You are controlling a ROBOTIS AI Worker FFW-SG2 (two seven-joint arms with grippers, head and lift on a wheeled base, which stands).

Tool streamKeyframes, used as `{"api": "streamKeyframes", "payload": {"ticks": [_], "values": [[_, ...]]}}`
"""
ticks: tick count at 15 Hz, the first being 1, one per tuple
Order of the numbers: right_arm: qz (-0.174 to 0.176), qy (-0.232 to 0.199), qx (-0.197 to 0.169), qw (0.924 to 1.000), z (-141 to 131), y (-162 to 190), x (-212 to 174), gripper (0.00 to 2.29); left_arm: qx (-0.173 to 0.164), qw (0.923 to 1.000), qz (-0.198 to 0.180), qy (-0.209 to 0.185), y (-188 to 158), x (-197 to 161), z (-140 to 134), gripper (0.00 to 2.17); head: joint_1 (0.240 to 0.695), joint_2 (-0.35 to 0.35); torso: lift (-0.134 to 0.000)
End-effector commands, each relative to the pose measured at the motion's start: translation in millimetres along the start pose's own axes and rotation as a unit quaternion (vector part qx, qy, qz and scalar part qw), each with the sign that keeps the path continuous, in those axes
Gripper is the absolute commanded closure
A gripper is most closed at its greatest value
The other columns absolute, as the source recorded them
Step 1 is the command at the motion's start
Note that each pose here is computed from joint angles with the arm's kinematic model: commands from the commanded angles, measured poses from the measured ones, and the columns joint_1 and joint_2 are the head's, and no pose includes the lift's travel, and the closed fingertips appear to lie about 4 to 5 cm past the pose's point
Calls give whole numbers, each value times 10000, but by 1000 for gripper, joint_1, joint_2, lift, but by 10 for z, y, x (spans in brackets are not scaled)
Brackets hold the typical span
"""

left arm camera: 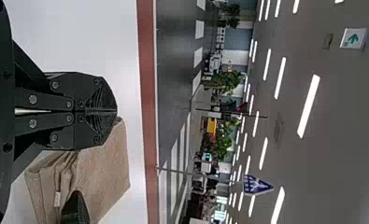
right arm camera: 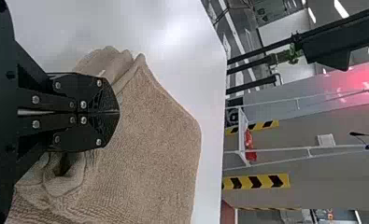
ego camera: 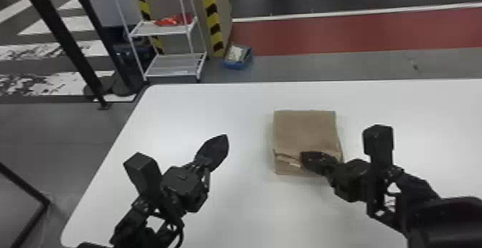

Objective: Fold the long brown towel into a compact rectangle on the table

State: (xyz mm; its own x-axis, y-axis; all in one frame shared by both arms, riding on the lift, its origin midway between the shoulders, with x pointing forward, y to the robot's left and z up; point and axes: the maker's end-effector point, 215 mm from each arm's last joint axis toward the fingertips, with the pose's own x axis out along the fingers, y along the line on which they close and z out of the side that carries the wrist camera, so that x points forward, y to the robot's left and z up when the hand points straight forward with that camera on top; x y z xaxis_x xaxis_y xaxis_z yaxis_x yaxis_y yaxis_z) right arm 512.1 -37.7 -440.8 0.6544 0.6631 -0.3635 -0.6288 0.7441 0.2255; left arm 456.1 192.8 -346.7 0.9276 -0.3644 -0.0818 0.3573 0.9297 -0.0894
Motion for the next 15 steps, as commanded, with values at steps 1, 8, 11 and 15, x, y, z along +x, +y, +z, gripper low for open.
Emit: {"api": "streamKeyframes", "payload": {"ticks": [1, 8, 11, 15], "values": [[-6, -86, 8, 10000, 48, -14, -89, 2118, -1, 10000, -7, -7, -6, 7, 6, 1713, 695, 177, -125], [-42, -823, -254, 9963, 512, 20, -266, 1814, 8, 9999, 36, -106, -19, 26, 81, 1693, 695, 164, -125], [-311, -1135, -375, 9923, 726, -65, -518, 596, 140, 9976, 153, -666, -15, -52, 383, 1153, 695, 161, -125], [-885, -1687, -610, 9798, 882, -89, -981, -1, 279, 9961, 295, -783, 32, -165, 486, 12, 695, 138, -125]]}}
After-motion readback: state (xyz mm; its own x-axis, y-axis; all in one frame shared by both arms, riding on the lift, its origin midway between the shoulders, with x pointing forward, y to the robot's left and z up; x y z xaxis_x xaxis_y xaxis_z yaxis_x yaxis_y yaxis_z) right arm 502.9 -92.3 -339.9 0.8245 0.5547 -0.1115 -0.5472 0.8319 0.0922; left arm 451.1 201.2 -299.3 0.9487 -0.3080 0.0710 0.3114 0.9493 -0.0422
